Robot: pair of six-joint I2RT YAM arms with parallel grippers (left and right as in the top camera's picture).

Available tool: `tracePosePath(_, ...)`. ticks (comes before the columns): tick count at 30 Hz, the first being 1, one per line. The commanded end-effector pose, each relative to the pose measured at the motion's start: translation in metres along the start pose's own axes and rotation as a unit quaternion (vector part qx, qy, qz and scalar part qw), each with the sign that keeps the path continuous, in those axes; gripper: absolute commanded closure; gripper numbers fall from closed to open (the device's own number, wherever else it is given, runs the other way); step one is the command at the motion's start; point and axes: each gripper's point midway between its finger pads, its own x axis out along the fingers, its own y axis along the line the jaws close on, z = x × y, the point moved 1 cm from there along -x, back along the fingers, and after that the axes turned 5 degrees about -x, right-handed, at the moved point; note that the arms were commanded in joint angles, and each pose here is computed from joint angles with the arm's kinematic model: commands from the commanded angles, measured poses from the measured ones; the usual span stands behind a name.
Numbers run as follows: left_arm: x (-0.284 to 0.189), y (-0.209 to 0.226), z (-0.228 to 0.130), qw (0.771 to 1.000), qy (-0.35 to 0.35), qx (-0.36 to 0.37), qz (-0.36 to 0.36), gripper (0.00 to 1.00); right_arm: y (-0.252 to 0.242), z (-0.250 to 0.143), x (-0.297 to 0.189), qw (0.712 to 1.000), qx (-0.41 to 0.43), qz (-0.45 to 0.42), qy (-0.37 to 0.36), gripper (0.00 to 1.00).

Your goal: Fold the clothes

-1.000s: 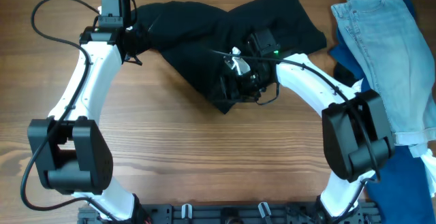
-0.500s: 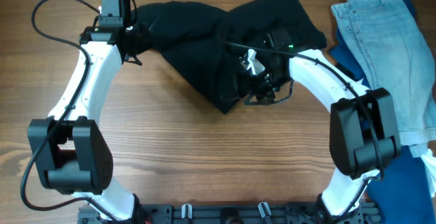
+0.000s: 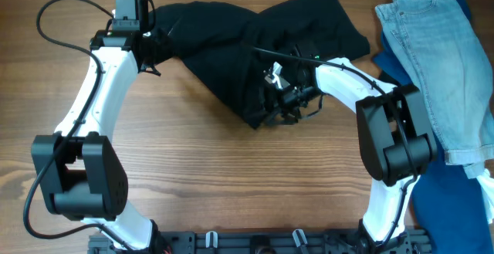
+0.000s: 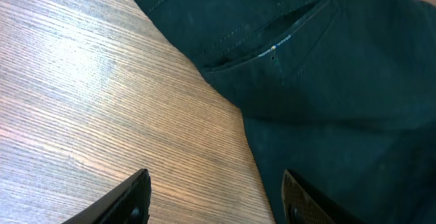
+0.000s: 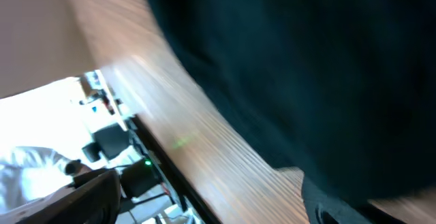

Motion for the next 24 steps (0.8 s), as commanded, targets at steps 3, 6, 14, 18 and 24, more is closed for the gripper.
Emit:
tracePosePath(3,0.003,0.000,-0.009,1.000,0.017,0.010,0.000,0.38,0.018,0.005,0.015,0.999,0.000,0.052,0.006,0.10)
tracePosePath(6,0.002,0.001,-0.010,1.000,0.018,0.010,0.001,0.38,0.024,0.007,0.023,0.999,-0.003,0.054,0.006,0.07)
tracePosePath(14,0.002,0.002,-0.013,1.000,0.025,0.010,0.004,0.37,-0.014,-0.021,0.038,0.995,0.081,-0.030,0.057,0.01)
tracePosePath(18,0.002,0.003,-0.014,1.000,0.029,0.010,0.006,0.37,-0.036,-0.026,0.041,0.991,0.111,-0.034,0.069,0.04)
tracePosePath(24,0.002,0.004,-0.015,0.999,0.030,0.010,0.007,0.37,-0.036,-0.011,0.041,0.992,0.115,-0.022,0.044,0.13)
